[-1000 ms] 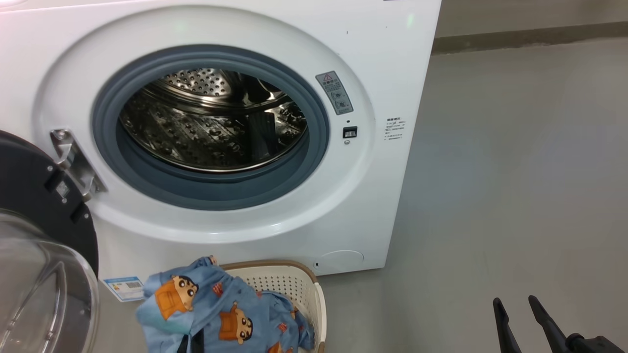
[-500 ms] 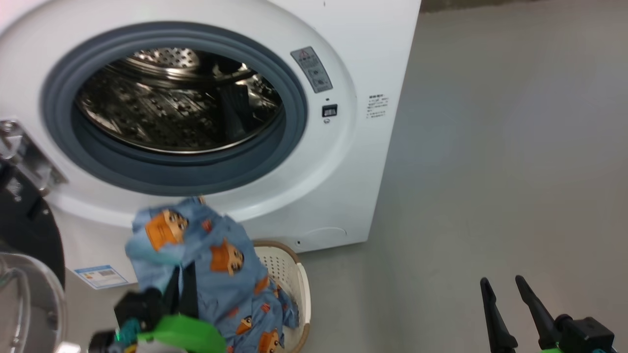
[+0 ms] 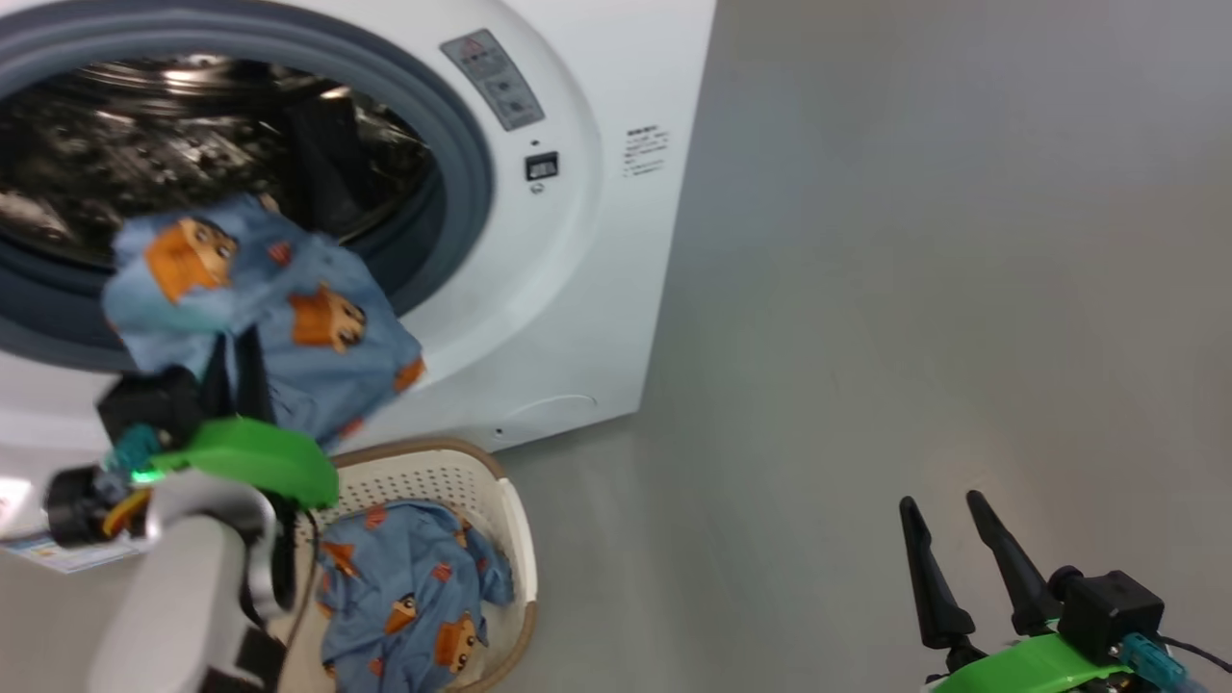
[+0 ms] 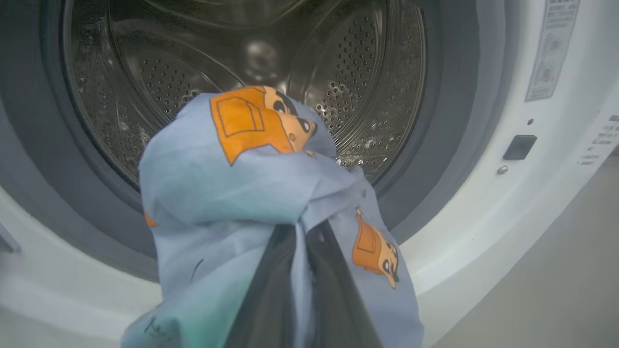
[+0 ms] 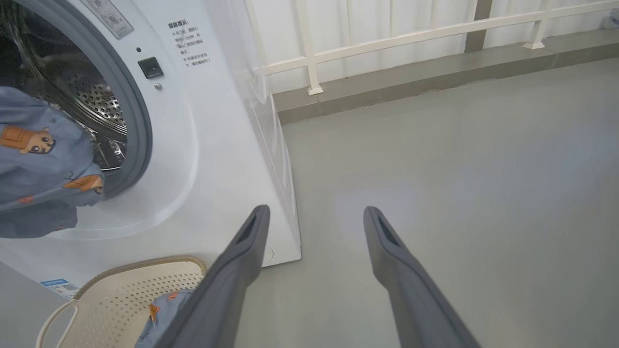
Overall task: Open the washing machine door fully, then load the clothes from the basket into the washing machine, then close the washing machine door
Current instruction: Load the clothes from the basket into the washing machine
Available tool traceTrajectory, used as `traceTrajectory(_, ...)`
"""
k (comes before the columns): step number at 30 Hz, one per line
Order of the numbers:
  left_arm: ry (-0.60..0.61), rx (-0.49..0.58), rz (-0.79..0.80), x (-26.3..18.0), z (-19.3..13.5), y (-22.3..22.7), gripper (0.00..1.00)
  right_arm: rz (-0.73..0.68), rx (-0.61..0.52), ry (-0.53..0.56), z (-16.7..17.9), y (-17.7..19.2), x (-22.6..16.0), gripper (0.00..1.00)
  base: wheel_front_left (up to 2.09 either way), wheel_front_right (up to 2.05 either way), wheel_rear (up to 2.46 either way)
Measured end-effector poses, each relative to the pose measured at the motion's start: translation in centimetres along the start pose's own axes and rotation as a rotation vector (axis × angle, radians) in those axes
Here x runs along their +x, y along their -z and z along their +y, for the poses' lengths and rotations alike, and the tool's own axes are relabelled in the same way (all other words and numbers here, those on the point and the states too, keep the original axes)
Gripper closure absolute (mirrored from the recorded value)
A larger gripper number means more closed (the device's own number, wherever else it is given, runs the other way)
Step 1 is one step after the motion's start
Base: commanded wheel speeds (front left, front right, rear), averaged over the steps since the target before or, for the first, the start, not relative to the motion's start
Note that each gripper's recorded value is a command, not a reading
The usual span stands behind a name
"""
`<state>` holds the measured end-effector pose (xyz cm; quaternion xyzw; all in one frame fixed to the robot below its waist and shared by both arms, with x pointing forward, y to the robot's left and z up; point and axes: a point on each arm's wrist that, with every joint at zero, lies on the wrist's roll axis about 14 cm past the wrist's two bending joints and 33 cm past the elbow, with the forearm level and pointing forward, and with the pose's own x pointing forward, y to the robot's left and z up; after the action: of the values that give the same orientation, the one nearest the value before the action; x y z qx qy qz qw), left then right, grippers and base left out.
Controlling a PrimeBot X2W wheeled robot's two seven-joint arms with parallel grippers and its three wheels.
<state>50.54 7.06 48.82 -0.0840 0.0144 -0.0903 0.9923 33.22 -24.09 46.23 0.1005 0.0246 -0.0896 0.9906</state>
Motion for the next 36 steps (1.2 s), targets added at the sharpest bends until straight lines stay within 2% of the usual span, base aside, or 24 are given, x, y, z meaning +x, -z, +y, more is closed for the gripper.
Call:
traceTrajectory(6,-0.020,0.034,0.012,5.3,0.6,0.1,1.00,0.040,0.037,0.043,-0.9,1.2,0.0,0.00,0.00,0.00,0.00)
traceTrajectory(19,-0.053,0.079,0.051,13.7,1.4,1.4,1.00,0.142,0.048,0.096,-1.8,4.0,-0.3,0.00,0.00,0.00,0.00)
traceTrajectory(30,-0.046,0.129,0.041,18.8,1.0,1.8,1.00,0.228,0.032,0.109,-1.9,6.5,-0.1,0.00,0.00,0.00,0.00)
traceTrajectory(36,-0.084,0.175,0.033,21.0,2.6,1.8,1.00,0.272,0.022,0.110,-1.8,7.7,-0.2,0.00,0.00,0.00,0.00)
